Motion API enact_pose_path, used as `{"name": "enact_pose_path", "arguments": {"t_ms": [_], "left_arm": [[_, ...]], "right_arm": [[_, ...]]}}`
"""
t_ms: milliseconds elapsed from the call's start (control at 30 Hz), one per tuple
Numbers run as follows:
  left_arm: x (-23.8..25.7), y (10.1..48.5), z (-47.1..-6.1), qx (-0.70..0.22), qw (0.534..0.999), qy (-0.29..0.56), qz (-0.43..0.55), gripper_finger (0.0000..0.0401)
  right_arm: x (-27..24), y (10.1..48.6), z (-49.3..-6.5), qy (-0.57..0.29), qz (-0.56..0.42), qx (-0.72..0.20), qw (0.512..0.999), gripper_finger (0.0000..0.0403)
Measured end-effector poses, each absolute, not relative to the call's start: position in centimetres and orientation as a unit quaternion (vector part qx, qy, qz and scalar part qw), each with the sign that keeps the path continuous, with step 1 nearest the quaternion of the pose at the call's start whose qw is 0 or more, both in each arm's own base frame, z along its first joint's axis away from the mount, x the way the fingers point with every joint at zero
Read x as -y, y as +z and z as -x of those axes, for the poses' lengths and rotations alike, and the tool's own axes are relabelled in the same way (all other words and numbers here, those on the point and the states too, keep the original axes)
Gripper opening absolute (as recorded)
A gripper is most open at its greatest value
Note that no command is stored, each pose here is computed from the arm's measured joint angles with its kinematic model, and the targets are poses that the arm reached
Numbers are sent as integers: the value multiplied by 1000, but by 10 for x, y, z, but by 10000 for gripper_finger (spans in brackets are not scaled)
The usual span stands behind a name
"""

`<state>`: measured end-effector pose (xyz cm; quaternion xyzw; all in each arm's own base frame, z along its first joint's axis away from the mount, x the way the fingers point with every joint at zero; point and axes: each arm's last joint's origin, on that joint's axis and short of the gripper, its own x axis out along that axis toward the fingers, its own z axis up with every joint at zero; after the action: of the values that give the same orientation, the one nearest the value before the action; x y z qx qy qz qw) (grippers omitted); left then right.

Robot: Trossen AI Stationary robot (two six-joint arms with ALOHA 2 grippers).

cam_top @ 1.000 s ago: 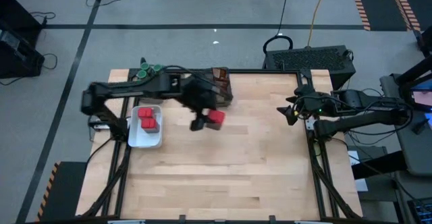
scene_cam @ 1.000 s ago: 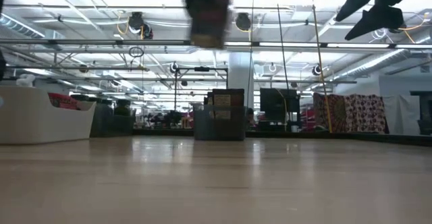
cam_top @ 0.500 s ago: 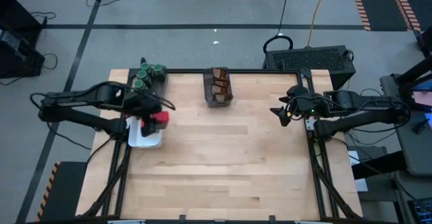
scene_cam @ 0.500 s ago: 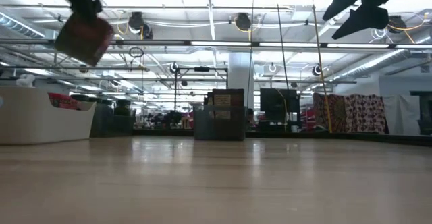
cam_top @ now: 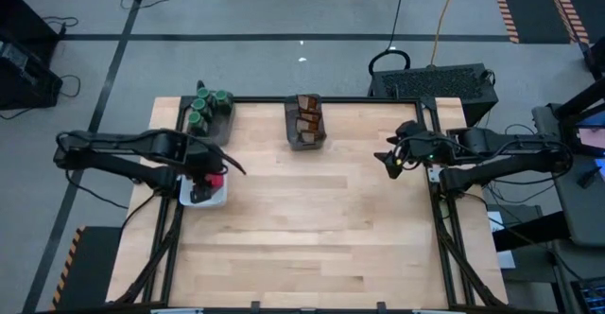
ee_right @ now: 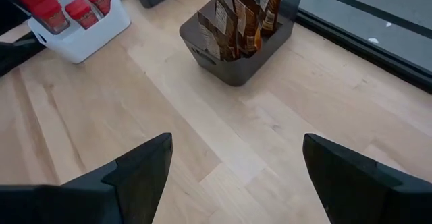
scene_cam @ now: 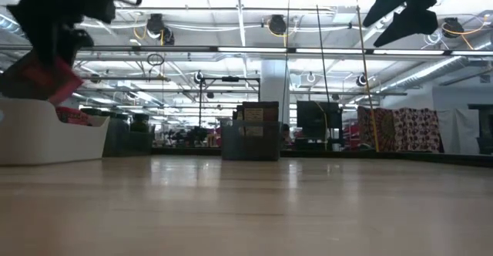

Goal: Sort spices by type
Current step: Put the red seasoning can into the white bin, then return to Home Position

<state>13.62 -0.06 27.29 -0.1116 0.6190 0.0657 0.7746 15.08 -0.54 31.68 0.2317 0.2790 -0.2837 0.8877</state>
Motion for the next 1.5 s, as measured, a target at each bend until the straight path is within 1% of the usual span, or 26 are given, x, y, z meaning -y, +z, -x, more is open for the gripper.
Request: {"name": "enact_pose_path", "arguments": {"t_ms": [167,300,433,533,833,1033,1100,1500], "left_arm": [[1,252,-138,-646,752,69,111,232],[1,241,-146,-621,773,65,113,232],[1,229,-145,-626,769,66,112,232],[1,222,-141,-642,755,67,111,232],[0,220,-140,-644,758,56,82,232],[0,219,-140,-646,757,60,78,278],[0,219,-140,-647,756,62,76,286],[0,220,-138,-655,748,66,79,294]], "right_arm": [[5,315,-153,-284,-226,-285,887,315],[5,314,-155,-283,-218,-290,888,315],[5,314,-154,-282,-216,-292,888,315],[5,314,-154,-283,-215,-294,887,315],[5,314,-154,-282,-210,-298,888,315],[5,314,-154,-281,-208,-299,888,315],[5,314,-154,-280,-206,-299,888,315],[5,314,-154,-280,-207,-299,889,315]]}}
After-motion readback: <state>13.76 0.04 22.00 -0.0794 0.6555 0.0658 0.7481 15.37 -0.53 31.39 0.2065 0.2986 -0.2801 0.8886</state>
